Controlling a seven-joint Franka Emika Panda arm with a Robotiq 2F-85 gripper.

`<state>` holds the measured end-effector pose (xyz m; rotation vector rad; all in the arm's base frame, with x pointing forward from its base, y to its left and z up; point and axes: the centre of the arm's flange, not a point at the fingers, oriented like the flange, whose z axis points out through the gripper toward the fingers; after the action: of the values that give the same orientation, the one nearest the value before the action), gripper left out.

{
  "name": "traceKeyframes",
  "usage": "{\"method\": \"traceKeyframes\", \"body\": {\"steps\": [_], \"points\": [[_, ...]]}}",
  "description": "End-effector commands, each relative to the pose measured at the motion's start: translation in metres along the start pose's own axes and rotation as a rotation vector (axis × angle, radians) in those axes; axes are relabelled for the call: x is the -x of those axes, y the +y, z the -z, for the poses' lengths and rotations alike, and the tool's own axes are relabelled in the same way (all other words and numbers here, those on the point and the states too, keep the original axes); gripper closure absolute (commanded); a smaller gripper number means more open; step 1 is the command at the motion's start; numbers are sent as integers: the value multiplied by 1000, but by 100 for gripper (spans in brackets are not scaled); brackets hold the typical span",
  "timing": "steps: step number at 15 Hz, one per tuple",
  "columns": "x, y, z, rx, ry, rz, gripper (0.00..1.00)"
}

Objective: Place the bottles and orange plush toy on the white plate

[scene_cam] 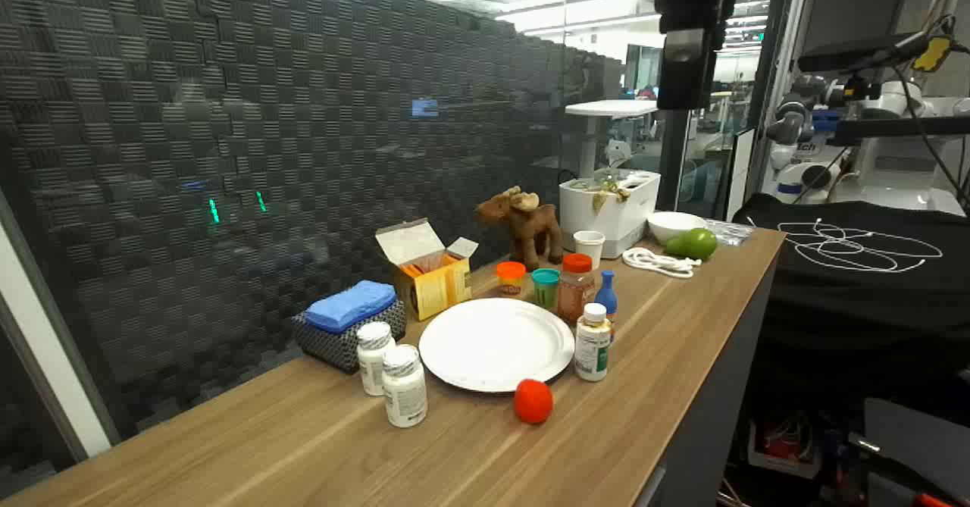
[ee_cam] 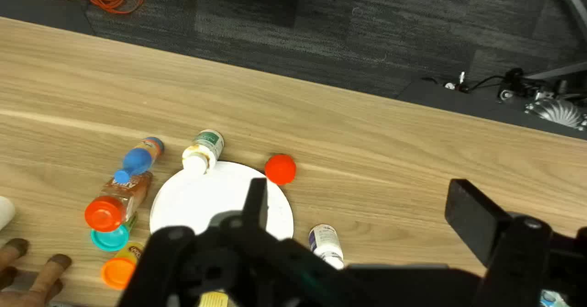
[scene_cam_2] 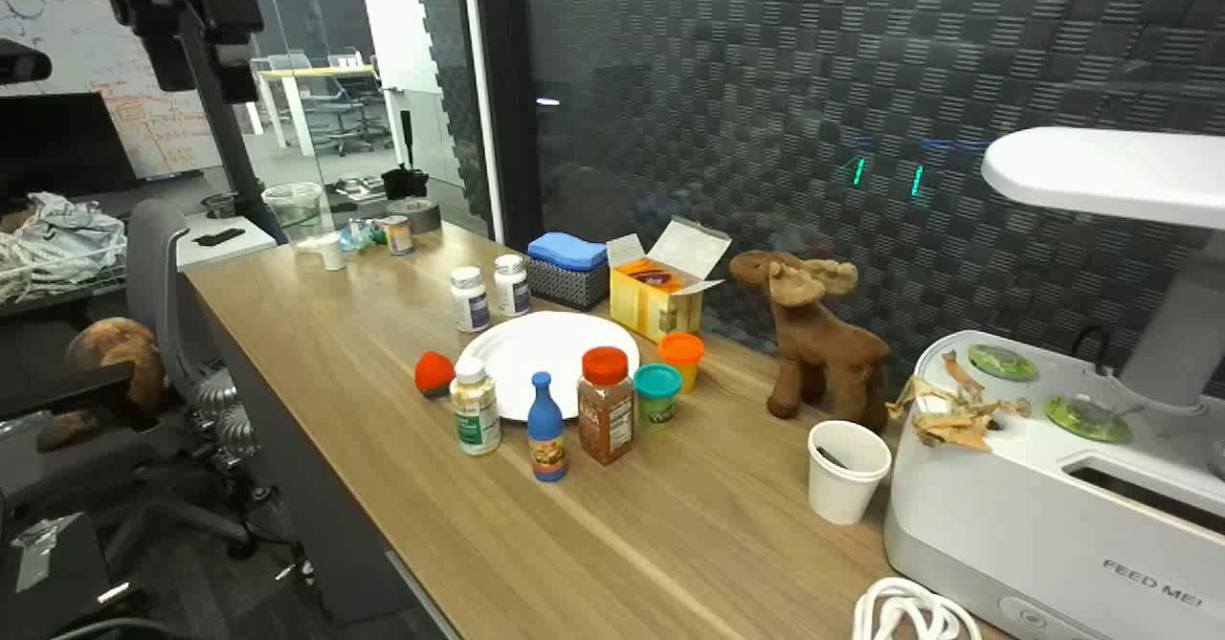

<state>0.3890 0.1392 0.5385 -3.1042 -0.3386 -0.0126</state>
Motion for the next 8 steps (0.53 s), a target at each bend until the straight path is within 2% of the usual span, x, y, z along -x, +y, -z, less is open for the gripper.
{"method": "traceKeyframes", "body": {"steps": [1,8], "points": [[-1,0,3,0,6,0,0],[0,-1,10,0,21,1,0]]}}
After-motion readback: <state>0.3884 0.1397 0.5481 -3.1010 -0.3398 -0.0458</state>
